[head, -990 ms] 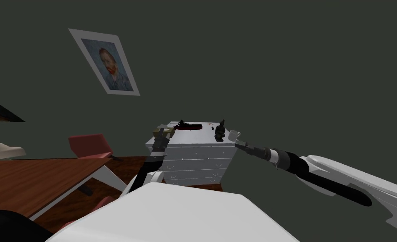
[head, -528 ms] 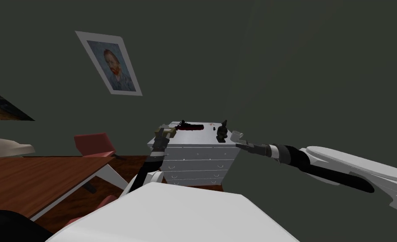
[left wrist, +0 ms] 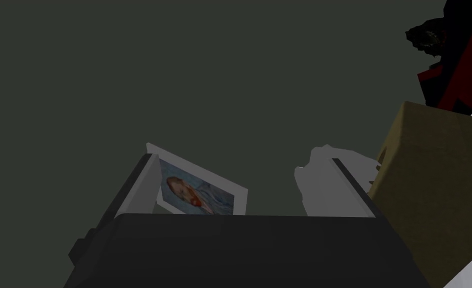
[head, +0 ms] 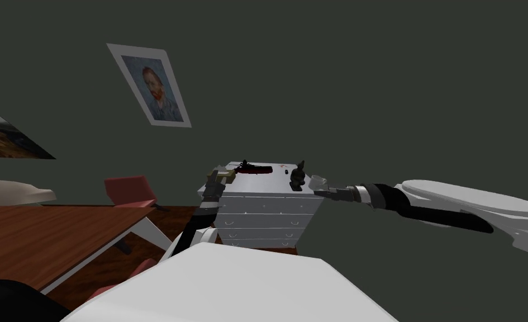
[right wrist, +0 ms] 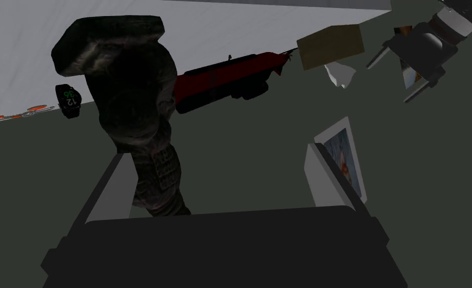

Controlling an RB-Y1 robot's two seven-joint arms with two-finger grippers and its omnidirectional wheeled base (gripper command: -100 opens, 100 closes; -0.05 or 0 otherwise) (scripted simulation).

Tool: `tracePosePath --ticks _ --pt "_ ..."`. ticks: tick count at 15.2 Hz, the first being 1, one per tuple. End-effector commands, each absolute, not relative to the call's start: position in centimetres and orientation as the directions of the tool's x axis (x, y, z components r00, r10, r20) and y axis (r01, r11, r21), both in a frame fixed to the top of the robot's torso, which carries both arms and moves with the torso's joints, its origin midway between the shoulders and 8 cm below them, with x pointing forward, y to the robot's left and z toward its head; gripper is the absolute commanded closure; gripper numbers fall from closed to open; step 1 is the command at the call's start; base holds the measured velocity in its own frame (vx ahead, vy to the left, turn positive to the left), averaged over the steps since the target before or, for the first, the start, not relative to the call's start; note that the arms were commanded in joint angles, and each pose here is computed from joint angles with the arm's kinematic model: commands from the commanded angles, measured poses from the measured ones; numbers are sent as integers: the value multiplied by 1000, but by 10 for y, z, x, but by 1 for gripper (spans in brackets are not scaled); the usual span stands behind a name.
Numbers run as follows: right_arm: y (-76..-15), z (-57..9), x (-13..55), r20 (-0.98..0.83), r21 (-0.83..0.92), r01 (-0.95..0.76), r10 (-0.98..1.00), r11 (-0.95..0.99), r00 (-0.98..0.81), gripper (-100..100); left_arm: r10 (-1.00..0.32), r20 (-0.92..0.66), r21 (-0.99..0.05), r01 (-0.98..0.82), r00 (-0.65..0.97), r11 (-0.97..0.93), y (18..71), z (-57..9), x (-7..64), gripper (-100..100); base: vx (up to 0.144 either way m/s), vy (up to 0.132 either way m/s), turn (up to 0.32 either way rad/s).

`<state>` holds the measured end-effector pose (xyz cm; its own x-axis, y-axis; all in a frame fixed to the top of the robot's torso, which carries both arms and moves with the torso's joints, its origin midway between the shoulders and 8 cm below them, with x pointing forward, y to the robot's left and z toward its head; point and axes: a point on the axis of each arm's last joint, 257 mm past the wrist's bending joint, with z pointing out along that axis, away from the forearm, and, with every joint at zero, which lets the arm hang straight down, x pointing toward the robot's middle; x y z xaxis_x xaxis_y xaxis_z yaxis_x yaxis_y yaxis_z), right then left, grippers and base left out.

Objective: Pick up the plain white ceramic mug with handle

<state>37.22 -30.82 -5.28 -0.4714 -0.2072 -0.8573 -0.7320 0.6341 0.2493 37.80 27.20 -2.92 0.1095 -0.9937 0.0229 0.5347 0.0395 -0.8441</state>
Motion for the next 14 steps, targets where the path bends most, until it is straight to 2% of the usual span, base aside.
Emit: tracePosePath --ticks 1,14 --pt "-308 -52 373 -840 232 -741 -255 630 -479 -100 -994 23 -844 535 110 39 272 -29 378 0 15 -3 22" --pt "-320 -45 390 -693 134 -762 -490 634 -529 -100 -994 23 -844 535 110 40 272 -29 378 0 16 -20 29"
